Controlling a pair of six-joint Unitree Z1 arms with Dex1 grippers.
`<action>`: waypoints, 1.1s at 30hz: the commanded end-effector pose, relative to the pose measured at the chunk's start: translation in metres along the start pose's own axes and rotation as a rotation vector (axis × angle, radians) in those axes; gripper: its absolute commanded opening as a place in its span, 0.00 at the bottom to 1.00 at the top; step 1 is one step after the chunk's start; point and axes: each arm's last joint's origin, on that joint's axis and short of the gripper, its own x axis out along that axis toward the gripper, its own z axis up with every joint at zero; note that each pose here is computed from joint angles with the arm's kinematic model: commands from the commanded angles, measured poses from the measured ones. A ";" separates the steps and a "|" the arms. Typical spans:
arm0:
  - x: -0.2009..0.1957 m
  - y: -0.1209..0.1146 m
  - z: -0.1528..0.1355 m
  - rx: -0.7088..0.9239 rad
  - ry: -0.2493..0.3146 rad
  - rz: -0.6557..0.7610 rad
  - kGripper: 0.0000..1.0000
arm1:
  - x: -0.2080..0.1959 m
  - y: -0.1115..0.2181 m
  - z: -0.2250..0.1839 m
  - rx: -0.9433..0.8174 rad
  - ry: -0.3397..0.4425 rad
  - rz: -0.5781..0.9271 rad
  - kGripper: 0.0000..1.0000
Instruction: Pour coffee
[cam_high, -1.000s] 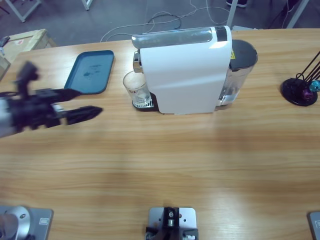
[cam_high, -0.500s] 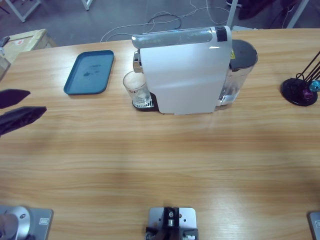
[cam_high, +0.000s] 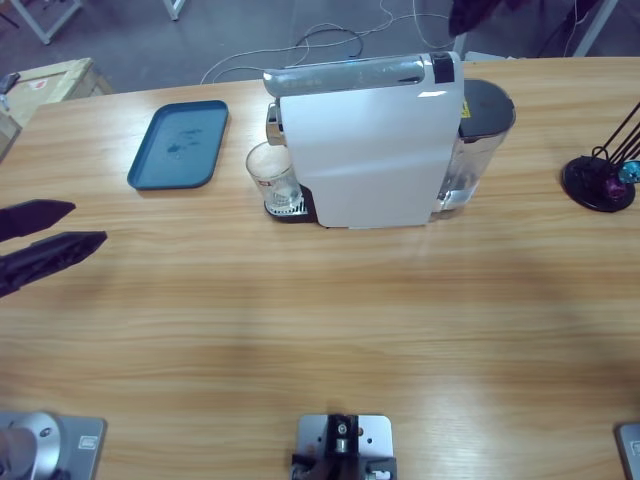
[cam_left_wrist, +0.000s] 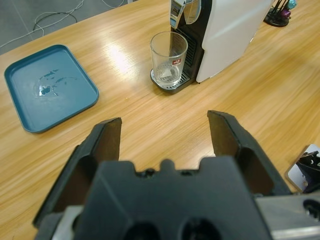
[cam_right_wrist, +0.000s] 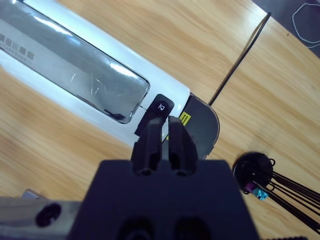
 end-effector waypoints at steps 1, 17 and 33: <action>0.002 0.001 -0.010 -0.016 0.018 0.019 0.72 | 0.038 -0.001 0.003 -0.008 0.087 -0.011 0.00; 0.003 0.002 -0.010 -0.016 0.020 0.019 0.72 | 0.053 0.000 0.005 -0.010 0.110 -0.019 0.00; 0.003 0.002 -0.010 -0.016 0.020 0.019 0.72 | 0.062 0.000 0.002 -0.009 0.134 -0.028 0.00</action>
